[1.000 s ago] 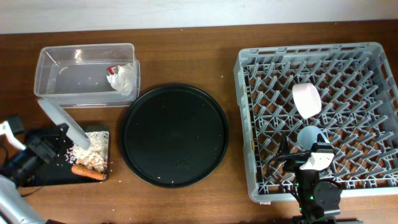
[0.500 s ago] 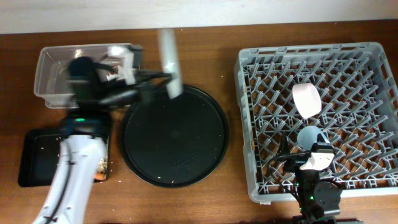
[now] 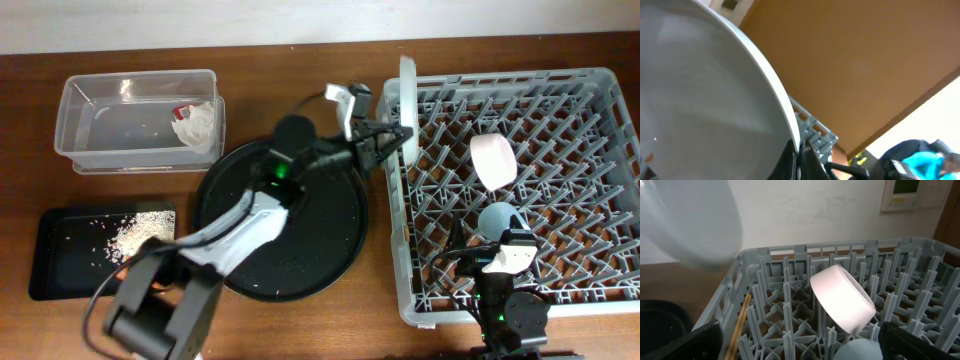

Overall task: Sort waste into correct bins and load items into the dishwasher rack
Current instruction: 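Carry the emptied plate right and stand it upright in the rack, then open the left gripper and retract it back toward the black tray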

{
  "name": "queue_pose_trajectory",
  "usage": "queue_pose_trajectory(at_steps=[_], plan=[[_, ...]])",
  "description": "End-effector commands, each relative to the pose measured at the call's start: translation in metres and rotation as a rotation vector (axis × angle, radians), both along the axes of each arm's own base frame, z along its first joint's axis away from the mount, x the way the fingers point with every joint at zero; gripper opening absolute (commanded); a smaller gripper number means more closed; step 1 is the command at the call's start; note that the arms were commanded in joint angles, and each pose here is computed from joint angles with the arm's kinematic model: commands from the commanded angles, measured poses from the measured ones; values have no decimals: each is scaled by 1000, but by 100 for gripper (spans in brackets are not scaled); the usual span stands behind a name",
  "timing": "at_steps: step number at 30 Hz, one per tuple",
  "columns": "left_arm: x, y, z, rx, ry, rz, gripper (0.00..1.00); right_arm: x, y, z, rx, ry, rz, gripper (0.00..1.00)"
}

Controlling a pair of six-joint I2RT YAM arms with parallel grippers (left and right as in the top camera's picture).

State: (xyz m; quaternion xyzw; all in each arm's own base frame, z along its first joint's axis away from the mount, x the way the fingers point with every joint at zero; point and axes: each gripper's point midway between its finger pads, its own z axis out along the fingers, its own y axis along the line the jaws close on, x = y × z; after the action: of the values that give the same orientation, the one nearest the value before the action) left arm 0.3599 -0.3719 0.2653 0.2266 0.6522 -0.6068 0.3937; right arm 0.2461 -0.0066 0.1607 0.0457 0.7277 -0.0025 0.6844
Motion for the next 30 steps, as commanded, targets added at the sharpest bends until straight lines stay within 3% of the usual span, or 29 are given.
queue_pose_trajectory(at_steps=[1,7,10,12,14,15,22,26,30], plan=[[6,-11,-25,-4,120,4,0,0,-2,-3,-5,6,-6,98],[13,-11,-40,22,149,34,2,0,-2,-3,-5,6,-6,98],[13,-11,-40,64,-4,42,22,0,-2,-3,-5,6,-6,98],[16,-7,-43,86,-24,44,40,0,-2,-3,-5,6,-6,98],[19,0,-48,110,-16,47,66,0,-2,-3,-5,6,-6,98],[22,6,-51,129,7,58,99,0,-2,-3,-5,6,-6,98],[23,55,-34,277,-25,125,99,0,-2,-3,-5,6,-7,98],[13,115,-28,502,-20,296,99,0,-2,-3,-5,6,-7,98],[-11,156,1,616,-68,434,99,0,-2,-3,-5,6,-6,98]])
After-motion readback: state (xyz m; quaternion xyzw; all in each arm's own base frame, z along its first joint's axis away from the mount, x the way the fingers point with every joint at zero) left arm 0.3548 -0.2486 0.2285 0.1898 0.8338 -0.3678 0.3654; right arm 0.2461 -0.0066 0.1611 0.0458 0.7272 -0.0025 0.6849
